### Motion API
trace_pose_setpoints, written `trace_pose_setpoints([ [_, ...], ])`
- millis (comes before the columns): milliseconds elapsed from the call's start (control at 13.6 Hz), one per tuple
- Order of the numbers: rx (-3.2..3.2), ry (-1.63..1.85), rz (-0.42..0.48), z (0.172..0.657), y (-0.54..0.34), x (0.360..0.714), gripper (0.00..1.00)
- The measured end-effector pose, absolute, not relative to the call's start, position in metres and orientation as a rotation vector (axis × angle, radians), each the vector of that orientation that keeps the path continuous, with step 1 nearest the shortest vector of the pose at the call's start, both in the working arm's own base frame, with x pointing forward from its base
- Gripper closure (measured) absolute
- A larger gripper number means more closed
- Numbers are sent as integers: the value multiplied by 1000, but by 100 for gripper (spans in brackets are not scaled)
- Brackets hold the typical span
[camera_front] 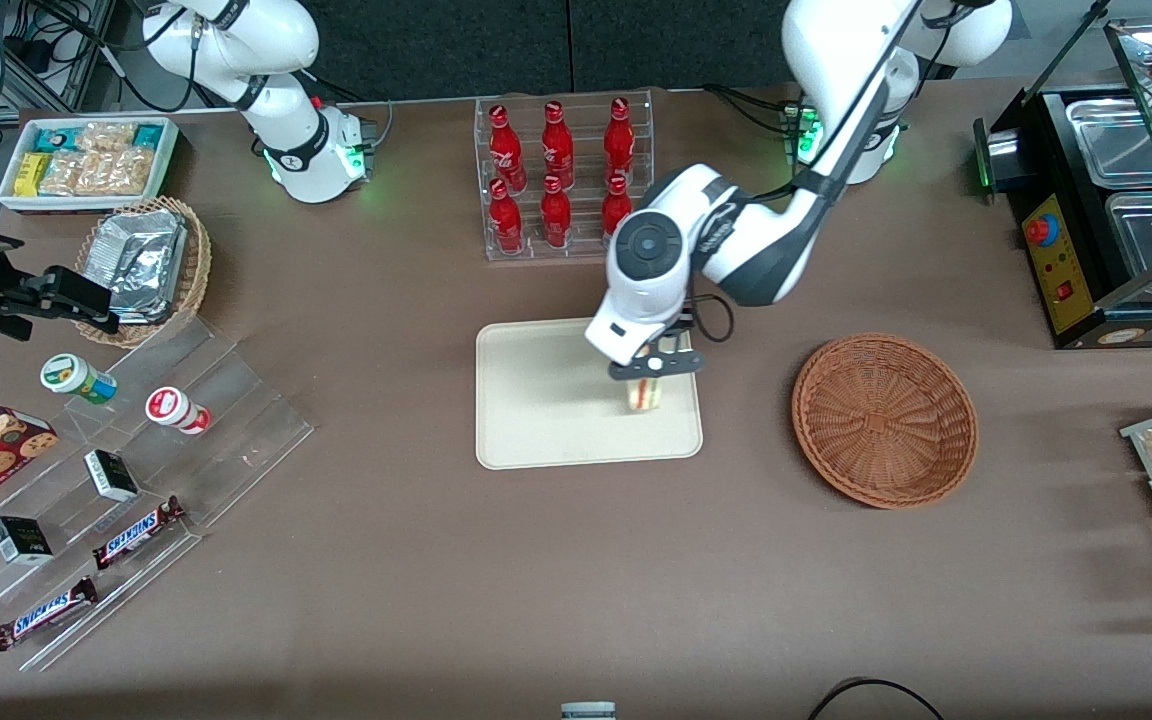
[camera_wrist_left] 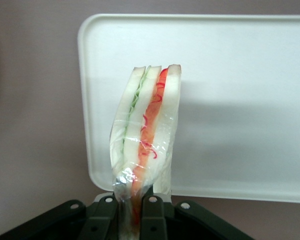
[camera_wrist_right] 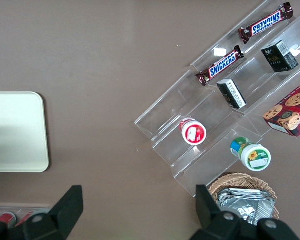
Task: Place sandwich from basket to tray
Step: 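Lower the sandwich upright onto the tray center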
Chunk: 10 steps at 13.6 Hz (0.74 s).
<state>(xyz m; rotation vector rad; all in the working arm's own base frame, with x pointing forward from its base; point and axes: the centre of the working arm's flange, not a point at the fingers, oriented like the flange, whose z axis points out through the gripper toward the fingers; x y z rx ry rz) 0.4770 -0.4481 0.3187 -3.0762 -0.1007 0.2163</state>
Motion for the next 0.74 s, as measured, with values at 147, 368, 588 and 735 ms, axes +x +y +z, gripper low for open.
trace_pose_setpoints([
  [147,-3084,-58,217,311,-468,474,85],
  [368,-3084,-7,229,294,-495,467,85],
  [588,-3069,12,238,273,-510,465,85],
  [735,-3045,-4,214,260,-512,470,85],
])
